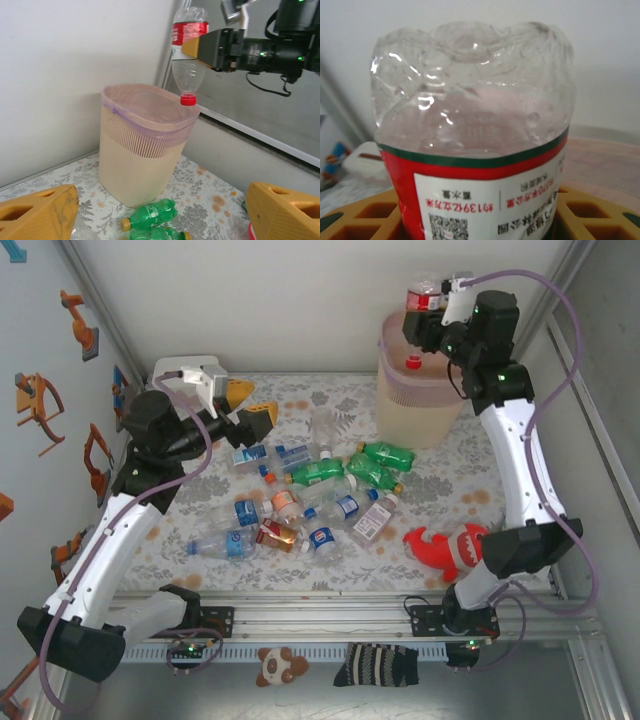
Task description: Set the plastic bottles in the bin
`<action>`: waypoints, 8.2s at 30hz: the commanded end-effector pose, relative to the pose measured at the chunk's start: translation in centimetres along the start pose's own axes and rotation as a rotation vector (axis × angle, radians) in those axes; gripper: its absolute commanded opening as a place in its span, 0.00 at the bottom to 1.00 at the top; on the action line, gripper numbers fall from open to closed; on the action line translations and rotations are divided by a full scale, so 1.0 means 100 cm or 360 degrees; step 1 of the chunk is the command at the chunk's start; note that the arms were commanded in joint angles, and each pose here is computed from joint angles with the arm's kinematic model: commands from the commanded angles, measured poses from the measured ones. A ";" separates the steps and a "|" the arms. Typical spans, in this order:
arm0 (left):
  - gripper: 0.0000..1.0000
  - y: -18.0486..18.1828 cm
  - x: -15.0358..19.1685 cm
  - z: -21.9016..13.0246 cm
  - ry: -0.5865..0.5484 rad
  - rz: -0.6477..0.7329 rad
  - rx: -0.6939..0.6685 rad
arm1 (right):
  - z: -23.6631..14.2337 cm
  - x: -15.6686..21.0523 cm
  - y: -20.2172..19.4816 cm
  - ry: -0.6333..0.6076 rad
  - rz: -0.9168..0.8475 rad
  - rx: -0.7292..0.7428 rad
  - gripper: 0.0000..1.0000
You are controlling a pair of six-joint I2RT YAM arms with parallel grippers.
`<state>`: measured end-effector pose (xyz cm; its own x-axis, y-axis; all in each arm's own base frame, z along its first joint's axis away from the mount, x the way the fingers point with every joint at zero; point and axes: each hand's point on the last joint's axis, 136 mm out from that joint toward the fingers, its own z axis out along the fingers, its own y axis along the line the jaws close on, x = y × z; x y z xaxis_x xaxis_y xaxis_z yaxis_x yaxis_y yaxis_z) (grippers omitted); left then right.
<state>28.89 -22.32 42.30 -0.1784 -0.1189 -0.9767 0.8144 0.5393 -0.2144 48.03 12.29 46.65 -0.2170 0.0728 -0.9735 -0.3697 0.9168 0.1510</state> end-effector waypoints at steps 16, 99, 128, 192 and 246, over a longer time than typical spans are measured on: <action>0.85 0.026 0.032 0.011 0.0068 -0.0101 -0.0090 | 0.079 0.108 -0.146 0.0544 -0.0123 0.0803 0.52; 0.87 0.232 0.298 -0.035 0.2053 0.0458 -0.0330 | -0.057 0.030 -0.095 0.0310 0.0016 0.0738 0.76; 0.57 0.248 0.346 -0.019 0.2109 0.0248 -0.0269 | -0.075 0.031 -0.088 0.0294 0.0012 0.0734 0.77; 0.44 0.183 0.168 0.030 0.1118 -0.0048 -0.0242 | -0.079 0.024 0.015 0.0022 0.0276 -0.0204 0.76; 0.44 -0.125 -0.011 0.031 0.0064 0.0240 0.1203 | -0.160 0.002 0.295 -0.0180 -0.0210 -0.1981 0.73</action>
<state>22.04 -31.95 44.11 -0.0902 -0.0255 -0.9956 0.9865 -0.1394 -0.0858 23.61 33.29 52.32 -0.1088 0.0808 -0.9908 -0.9932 -0.0496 0.1050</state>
